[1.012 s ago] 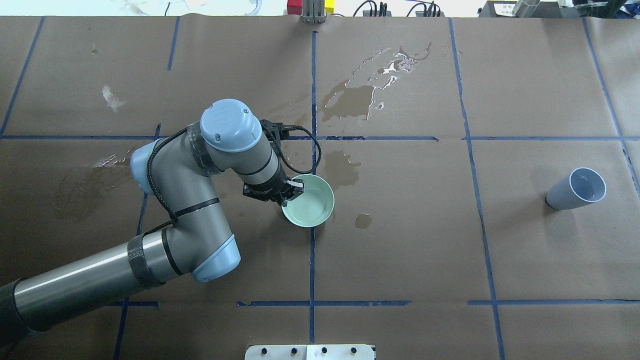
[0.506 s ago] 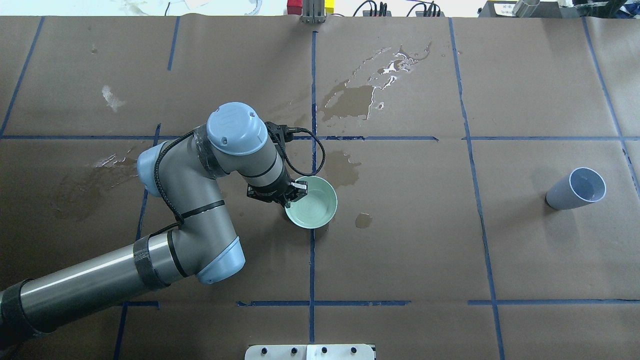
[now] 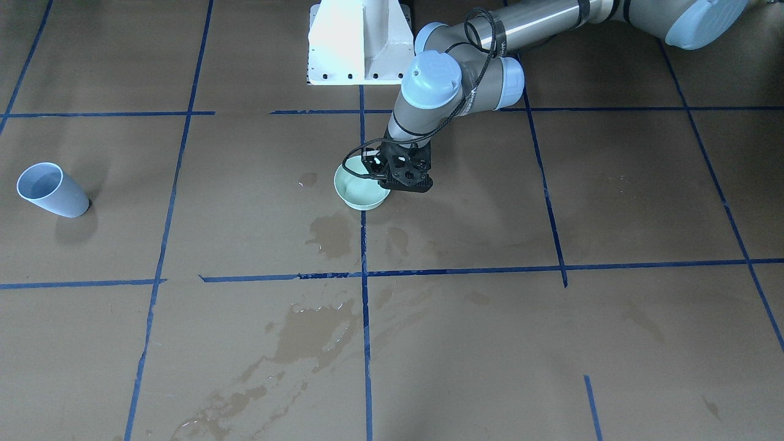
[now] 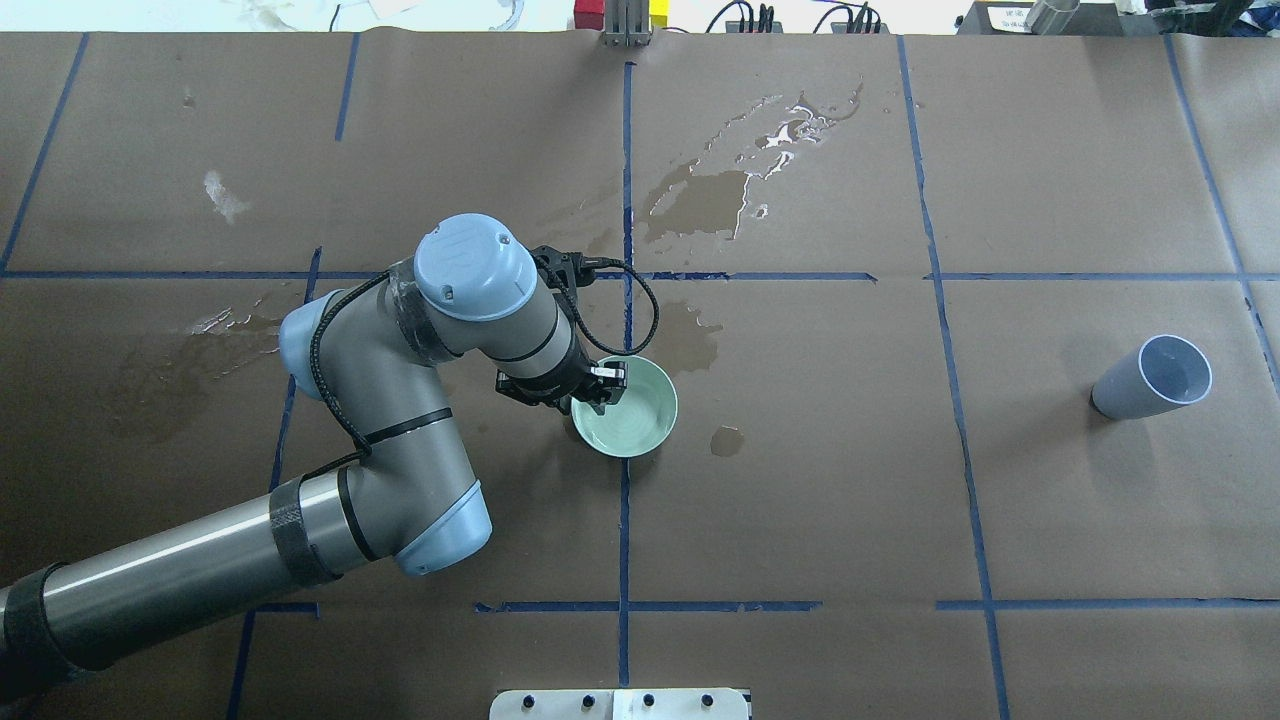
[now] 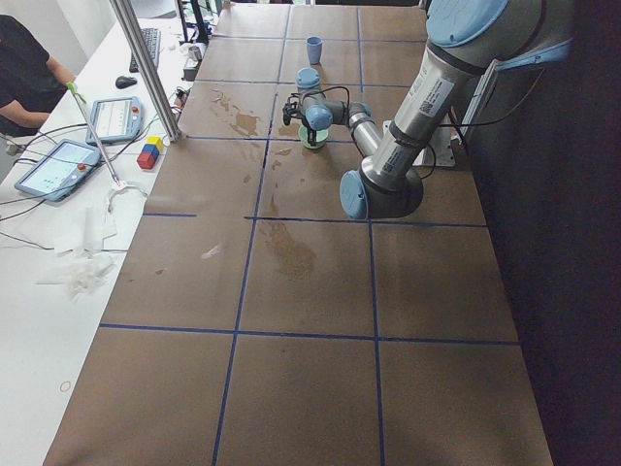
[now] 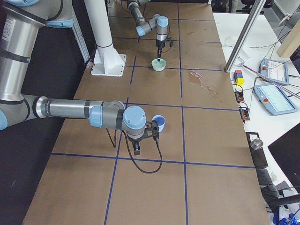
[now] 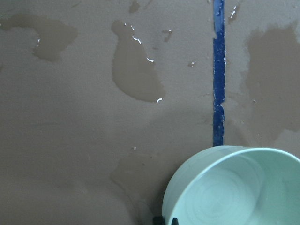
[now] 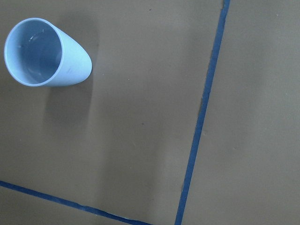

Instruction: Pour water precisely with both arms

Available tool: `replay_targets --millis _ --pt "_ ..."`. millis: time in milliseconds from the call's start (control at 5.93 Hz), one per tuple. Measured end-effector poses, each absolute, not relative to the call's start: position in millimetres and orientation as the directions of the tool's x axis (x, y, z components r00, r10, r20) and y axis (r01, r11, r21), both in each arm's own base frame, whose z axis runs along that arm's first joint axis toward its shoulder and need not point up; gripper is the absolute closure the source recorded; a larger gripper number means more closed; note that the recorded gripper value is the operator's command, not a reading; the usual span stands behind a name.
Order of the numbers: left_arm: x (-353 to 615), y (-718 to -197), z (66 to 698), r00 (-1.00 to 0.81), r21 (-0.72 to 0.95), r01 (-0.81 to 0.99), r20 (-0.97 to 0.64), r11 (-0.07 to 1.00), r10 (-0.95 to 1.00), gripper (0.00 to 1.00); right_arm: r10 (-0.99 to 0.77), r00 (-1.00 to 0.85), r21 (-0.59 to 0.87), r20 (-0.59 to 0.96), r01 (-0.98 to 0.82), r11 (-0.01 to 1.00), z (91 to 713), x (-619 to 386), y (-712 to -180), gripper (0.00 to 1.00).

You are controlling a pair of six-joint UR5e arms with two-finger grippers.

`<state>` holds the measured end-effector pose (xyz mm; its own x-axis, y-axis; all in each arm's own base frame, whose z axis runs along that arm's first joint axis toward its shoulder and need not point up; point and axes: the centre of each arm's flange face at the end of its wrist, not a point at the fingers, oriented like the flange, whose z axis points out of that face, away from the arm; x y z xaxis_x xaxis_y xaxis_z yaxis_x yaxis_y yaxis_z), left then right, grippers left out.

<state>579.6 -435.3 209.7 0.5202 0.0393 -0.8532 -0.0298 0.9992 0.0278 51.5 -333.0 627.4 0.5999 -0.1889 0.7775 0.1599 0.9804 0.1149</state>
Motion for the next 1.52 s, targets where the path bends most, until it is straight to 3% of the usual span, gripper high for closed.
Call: replay_targets --millis 506,843,1518 --pt "545 -436 180 0.403 -0.029 0.064 -0.914 0.998 -0.052 0.00 -0.306 0.587 0.257 0.750 0.168 0.952 604 32 -345 0.00" --pt "522 -426 190 0.390 -0.038 0.076 -0.919 0.996 -0.064 0.00 -0.284 0.572 0.293 0.770 0.079 0.953 576 -8 -350 0.00" --pt "499 -417 188 0.361 -0.077 0.113 -0.926 0.991 -0.114 0.00 -0.221 0.558 0.341 0.800 -0.119 0.933 551 -96 -303 0.00"
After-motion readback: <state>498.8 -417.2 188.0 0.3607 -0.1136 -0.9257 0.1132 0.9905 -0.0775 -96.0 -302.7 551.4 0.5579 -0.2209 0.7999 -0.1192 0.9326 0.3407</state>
